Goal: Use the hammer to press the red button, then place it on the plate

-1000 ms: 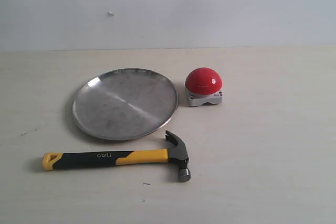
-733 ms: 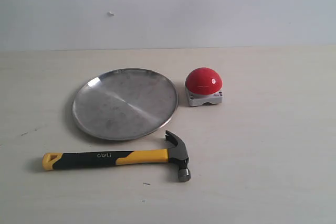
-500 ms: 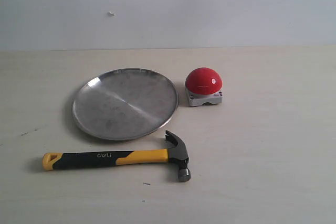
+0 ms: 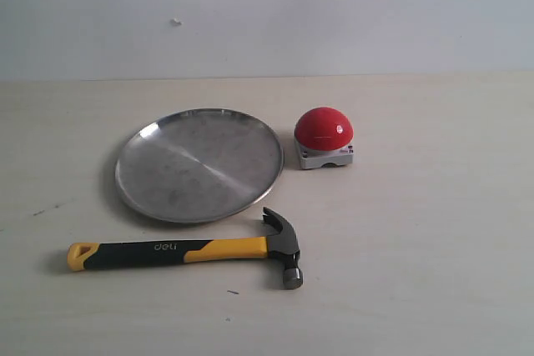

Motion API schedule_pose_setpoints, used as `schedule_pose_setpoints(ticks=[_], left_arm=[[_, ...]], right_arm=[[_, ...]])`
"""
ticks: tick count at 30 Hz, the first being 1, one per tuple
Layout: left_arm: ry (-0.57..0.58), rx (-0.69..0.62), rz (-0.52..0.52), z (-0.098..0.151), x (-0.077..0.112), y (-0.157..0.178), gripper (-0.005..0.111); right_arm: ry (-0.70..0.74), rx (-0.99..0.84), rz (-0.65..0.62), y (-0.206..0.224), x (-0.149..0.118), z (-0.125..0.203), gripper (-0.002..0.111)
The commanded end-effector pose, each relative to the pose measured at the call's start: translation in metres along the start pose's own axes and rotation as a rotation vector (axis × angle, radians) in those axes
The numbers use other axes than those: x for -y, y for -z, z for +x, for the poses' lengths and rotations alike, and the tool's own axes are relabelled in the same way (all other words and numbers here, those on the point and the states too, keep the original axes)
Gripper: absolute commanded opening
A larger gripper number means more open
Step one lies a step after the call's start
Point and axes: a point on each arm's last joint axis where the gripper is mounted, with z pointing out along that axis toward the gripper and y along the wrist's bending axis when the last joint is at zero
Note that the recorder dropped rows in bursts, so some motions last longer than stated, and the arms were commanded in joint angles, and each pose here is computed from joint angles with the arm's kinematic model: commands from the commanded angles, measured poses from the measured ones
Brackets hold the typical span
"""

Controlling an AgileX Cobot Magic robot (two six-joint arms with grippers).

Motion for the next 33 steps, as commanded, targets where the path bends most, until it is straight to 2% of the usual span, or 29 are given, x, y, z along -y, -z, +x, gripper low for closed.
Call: schedule_pose_setpoints(ticks=[1,5,7,11,13,15,17,21,25,27,33], left_arm=[[0.131,0.13,0.001,-0.012,-0.001,0.001,0.0],[0.19,0.154,0.003,-0.014,-0.001,0.002,0.0],[0.286,0.146,0.016,-0.014,0.0,0.002,0.0],[0.395,0.134,0.031,-0.013,0.0,0.002,0.0],[0.469,0.169,0.031,-0.016,-0.001,0.002,0.0],[0.54,0.258,0.019,-0.023,-0.004,0.004,0.0],[0.543,0.336,0.002,-0.029,-0.008,0.006,0.0],[0.511,0.363,0.025,-0.044,-0.003,0.01,0.0],[0.403,0.306,0.02,-0.072,0.005,0.006,0.0],[0.397,0.249,0.016,-0.084,0.009,-0.002,0.0],[0.322,-0.148,0.018,-0.107,0.023,-0.05,0.0]], right_arm=[[-0.002,0.006,0.007,0.0,0.0,0.001,0.0],[-0.002,0.006,0.007,0.0,0.0,0.001,0.0],[-0.002,0.006,0.007,0.0,0.0,0.001,0.0],[-0.002,0.006,0.007,0.0,0.0,0.001,0.0],[-0.002,0.006,0.007,0.0,0.0,0.001,0.0],[-0.002,0.006,0.007,0.0,0.0,0.001,0.0],[-0.002,0.006,0.007,0.0,0.0,0.001,0.0],[-0.002,0.006,0.007,0.0,0.0,0.001,0.0],[-0.002,0.006,0.007,0.0,0.0,0.001,0.0],[-0.002,0.006,0.007,0.0,0.0,0.001,0.0],[-0.002,0.006,0.007,0.0,0.0,0.001,0.0]])
